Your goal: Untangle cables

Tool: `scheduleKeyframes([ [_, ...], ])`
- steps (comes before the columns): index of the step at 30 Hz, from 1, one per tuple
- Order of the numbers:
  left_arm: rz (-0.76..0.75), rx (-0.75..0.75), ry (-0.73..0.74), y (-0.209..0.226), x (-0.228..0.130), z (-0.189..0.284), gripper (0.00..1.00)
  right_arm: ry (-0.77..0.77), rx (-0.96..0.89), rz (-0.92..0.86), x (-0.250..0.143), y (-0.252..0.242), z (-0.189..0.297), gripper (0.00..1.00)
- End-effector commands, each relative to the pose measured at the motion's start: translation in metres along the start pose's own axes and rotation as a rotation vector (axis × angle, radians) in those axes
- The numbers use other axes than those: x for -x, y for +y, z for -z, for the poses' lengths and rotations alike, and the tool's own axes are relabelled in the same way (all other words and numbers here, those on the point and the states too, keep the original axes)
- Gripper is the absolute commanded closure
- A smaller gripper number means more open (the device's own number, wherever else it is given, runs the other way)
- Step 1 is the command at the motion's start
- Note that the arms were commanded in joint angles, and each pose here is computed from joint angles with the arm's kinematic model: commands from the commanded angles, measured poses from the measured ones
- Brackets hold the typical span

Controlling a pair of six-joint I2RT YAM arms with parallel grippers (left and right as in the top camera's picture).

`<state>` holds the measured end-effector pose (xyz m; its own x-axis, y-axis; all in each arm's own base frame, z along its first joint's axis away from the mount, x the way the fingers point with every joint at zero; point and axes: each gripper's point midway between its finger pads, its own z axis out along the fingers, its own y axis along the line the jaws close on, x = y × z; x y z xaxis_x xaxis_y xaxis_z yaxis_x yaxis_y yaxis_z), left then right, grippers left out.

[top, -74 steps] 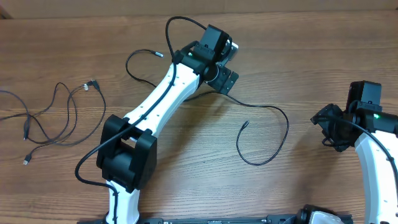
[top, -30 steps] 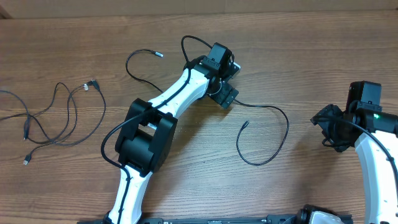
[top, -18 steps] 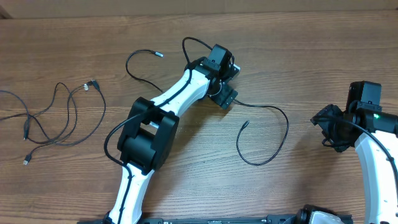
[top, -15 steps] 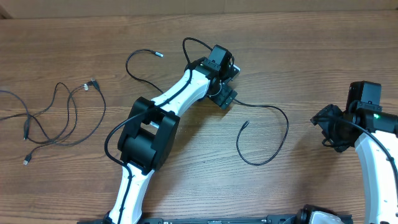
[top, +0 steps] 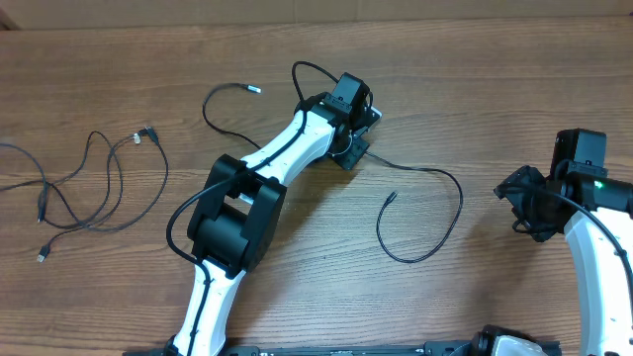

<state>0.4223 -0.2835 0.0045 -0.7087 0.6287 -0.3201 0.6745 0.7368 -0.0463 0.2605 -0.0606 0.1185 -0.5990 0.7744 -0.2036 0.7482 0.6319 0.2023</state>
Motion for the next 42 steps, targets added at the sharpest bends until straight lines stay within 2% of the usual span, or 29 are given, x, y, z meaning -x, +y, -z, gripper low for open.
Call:
scheduleKeyframes([
  [1,0.005,-0.017,-0.012,-0.005,0.003,0.012,0.96,-0.032,0.021,0.001,0.007,0.004,0.008,0.31],
  [10,0.157,0.021,-0.207,0.022,0.047,0.099,0.96,-0.03,0.019,0.001,0.007,0.004,0.008,0.31],
  [14,0.344,0.032,-0.314,0.047,0.054,0.154,0.96,-0.029,0.019,0.001,0.007,0.004,0.008,0.31],
  [19,0.545,-0.021,-0.502,0.091,0.049,0.249,0.96,-0.029,0.019,0.001,0.007,0.004,0.008,0.31],
  [23,0.646,-0.054,-0.623,0.124,0.032,0.308,0.96,-0.029,0.019,0.001,0.007,0.004,0.008,0.31],
  [28,0.787,-0.035,-0.75,0.17,-0.007,0.372,0.96,-0.029,0.019,0.001,0.007,0.004,0.008,0.31],
  [37,0.947,0.161,-0.867,0.223,-0.094,0.449,0.96,-0.029,0.019,0.001,0.006,0.004,0.008,0.31],
  [42,1.015,0.241,-0.904,0.237,-0.129,0.474,0.96,-0.029,0.019,0.001,0.006,0.004,0.008,0.31],
])
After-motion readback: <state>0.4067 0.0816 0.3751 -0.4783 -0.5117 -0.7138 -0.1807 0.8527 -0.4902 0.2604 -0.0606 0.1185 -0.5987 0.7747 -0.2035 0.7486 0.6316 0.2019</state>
